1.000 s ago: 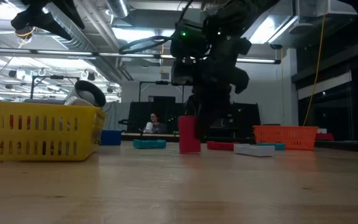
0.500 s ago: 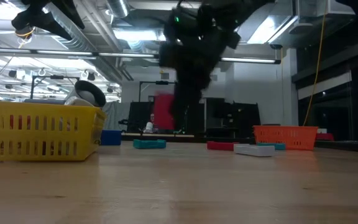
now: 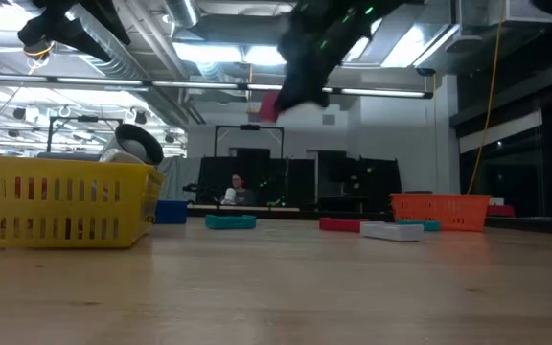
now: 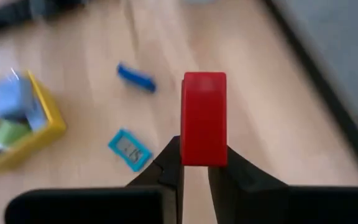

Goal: Pick & Place Office items
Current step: Put the bottom red digital timer into the orange bin

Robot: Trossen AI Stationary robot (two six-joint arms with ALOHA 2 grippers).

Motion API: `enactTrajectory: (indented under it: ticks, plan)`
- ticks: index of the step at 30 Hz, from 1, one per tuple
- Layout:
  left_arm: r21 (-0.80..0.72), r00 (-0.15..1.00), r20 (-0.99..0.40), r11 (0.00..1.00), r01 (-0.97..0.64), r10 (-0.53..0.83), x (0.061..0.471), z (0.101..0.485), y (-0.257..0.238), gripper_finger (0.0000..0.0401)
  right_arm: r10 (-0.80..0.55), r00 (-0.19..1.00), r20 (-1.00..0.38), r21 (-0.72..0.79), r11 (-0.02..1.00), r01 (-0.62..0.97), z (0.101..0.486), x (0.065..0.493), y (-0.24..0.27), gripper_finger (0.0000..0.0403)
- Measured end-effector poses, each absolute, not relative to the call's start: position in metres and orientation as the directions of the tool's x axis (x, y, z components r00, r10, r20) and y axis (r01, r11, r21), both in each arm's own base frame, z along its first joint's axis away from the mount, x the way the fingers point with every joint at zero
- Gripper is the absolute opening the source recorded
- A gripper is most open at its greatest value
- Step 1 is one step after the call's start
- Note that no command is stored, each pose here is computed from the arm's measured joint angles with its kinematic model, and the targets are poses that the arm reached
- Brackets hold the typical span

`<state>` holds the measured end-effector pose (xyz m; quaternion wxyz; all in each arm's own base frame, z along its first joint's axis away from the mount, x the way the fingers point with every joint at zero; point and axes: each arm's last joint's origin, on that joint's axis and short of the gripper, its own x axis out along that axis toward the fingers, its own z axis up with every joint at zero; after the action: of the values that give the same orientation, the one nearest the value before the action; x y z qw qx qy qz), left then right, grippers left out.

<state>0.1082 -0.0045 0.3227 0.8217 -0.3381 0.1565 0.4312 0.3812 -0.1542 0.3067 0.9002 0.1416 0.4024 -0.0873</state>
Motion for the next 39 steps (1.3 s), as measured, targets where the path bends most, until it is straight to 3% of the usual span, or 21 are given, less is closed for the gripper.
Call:
enactTrajectory:
  ticks: [2,6,12,16,19,25,32,39]
  plan:
    - [-0.419,0.579,-0.549,0.401,-0.815,0.603,0.108,0.323,-0.004,0.0216,-0.087,0.697,-0.711,0.192,0.93,0.312,0.332,0.361,-0.165,0.0047]
    - [-0.416,0.579,-0.549,0.404,-0.815,0.603,0.108,0.323,-0.004,0.0216,-0.217,0.662,-0.717,0.141,0.886,0.442,0.369,0.309,-0.178,0.0047]
    - [-0.397,0.585,-0.544,0.429,-0.811,0.602,0.109,0.323,-0.005,0.0216,-0.322,0.436,-0.84,0.026,0.78,0.625,0.381,0.239,-0.179,0.0047]
    - [-0.407,0.593,-0.536,0.432,-0.805,0.6,0.11,0.324,-0.005,0.0216,-0.289,0.392,-0.873,0.065,0.727,0.683,0.357,0.214,-0.168,0.0047]
    - [-0.415,0.612,-0.517,0.45,-0.79,0.598,0.113,0.326,-0.005,0.0216,-0.238,0.333,-0.912,0.08,0.694,0.716,0.316,0.198,-0.155,0.0047]
    - [-0.435,0.639,-0.49,0.468,-0.769,0.593,0.116,0.33,-0.006,0.0216,-0.172,0.348,-0.922,0.186,0.592,0.784,0.241,0.17,-0.139,0.0047]
    - [-0.469,0.644,-0.486,0.446,-0.762,0.591,0.117,0.33,-0.006,0.0216,-0.241,0.405,-0.882,0.238,0.514,0.824,0.207,0.16,-0.15,0.0047]
    - [-0.491,0.646,-0.487,0.428,-0.759,0.588,0.117,0.33,-0.006,0.0216,-0.207,0.439,-0.874,0.291,0.5,0.816,0.201,0.149,-0.161,0.0047]
